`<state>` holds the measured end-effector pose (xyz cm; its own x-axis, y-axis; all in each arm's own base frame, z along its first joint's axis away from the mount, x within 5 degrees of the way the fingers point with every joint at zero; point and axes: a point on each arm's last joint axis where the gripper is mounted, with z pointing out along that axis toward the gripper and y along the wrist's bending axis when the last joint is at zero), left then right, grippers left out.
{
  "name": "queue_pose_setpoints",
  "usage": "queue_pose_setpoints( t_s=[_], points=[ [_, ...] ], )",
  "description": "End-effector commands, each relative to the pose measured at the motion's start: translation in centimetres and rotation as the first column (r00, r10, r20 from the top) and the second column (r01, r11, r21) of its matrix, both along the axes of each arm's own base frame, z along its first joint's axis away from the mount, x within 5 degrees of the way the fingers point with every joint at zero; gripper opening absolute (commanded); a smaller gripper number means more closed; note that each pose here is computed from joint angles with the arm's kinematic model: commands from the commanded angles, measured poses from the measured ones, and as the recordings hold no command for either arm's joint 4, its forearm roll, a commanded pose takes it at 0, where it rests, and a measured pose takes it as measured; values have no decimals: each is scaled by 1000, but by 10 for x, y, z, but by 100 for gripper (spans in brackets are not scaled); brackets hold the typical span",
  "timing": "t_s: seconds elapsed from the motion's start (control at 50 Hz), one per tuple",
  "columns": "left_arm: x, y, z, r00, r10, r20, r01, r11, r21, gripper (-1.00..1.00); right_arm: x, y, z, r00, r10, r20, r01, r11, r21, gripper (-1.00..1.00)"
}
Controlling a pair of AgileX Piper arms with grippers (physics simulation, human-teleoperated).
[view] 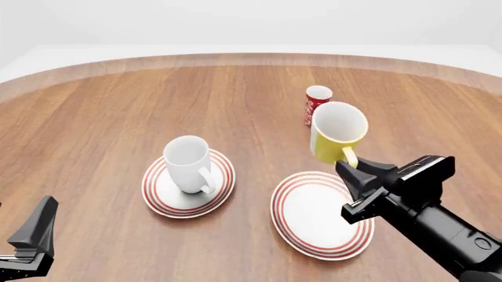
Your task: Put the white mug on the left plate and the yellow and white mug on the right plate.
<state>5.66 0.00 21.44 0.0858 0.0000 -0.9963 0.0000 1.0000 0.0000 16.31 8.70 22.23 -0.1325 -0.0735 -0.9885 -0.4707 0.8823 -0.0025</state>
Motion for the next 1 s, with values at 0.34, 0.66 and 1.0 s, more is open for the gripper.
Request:
queue_pose_setpoints(
  t_s=[0.34,0.66,1.0],
  points=[
    [0,0,0,1000,0,0,0,1000,0,100,-41,-28,-14,998,-43,-38,43,999,-4,-100],
    [0,0,0,1000,0,0,0,1000,0,100,-58,-37,-23,996,-52,-67,52,999,0,-100],
    [0,0,0,1000,0,0,0,1000,0,100,-58,-34,-39,992,-36,-121,36,999,-3,-100]
  ],
)
